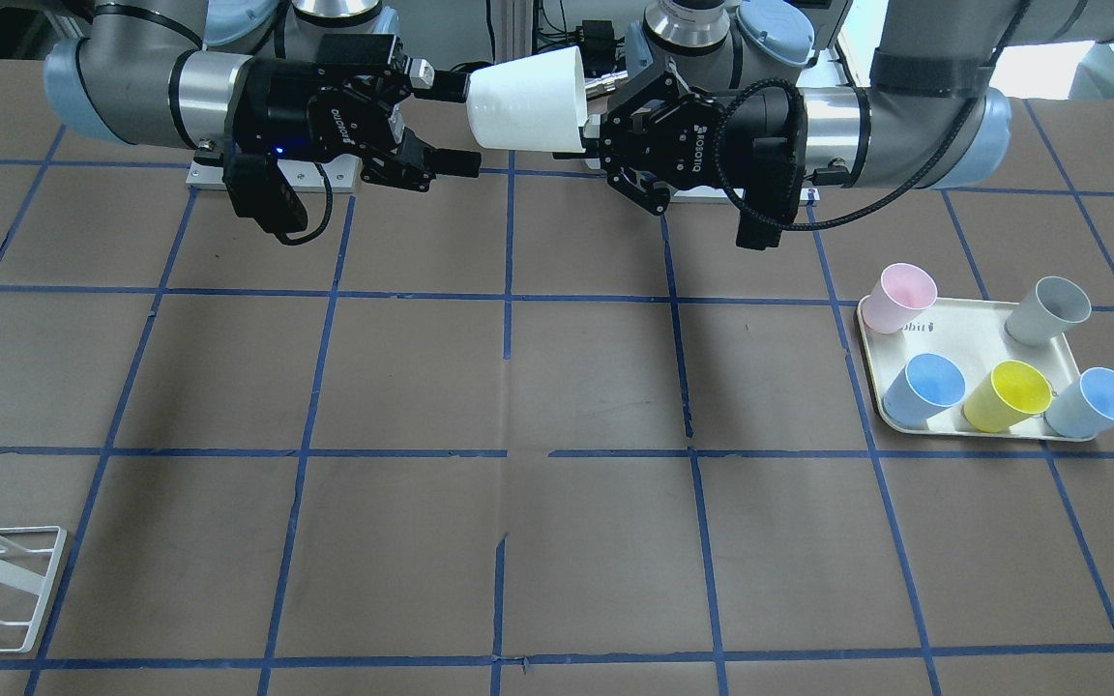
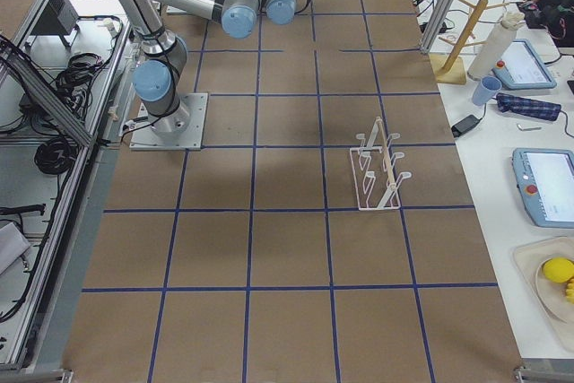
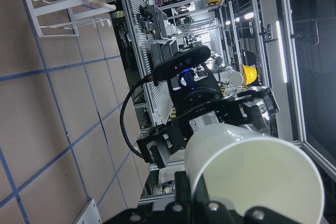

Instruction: Transfer IKEA cup to right arm and place on rack

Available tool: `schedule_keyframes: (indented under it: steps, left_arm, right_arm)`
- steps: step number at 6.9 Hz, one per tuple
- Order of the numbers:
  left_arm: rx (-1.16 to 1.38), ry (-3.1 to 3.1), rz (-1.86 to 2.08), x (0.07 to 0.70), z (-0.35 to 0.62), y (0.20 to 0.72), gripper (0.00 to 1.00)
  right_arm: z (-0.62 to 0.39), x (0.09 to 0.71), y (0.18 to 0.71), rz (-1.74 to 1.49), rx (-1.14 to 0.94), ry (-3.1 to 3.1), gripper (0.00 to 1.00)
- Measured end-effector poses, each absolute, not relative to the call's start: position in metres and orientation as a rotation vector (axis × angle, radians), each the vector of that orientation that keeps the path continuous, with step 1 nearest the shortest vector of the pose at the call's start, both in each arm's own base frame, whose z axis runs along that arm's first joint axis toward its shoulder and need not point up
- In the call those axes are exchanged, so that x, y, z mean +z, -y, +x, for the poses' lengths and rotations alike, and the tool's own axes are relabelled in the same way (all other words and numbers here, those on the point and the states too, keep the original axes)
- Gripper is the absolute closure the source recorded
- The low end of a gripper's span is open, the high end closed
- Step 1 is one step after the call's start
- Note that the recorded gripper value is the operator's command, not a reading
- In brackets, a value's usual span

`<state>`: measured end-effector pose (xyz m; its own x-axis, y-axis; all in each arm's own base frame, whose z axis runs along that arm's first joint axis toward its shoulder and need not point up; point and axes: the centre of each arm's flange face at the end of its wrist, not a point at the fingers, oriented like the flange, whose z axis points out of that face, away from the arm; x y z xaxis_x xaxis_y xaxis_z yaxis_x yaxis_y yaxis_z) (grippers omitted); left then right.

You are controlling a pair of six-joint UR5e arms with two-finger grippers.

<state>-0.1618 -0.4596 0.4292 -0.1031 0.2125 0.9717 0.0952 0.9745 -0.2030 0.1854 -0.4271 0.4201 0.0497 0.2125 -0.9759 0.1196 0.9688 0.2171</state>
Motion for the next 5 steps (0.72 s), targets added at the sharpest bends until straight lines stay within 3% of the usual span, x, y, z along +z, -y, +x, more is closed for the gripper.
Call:
schedule_keyframes:
  steps: [3, 5]
  left_arm:
    - [0.1, 1.677, -0.239, 0.434, -0.165, 0.455, 1.0]
    - [0.101, 1.678, -0.241, 0.436, -0.166, 0.454, 1.0]
  right_arm:
    - [0.187, 0.43, 0.417, 0.312, 0.119, -1.518, 0.0]
    - [0.188, 0.439, 0.411, 0.327, 0.136, -1.515, 0.08]
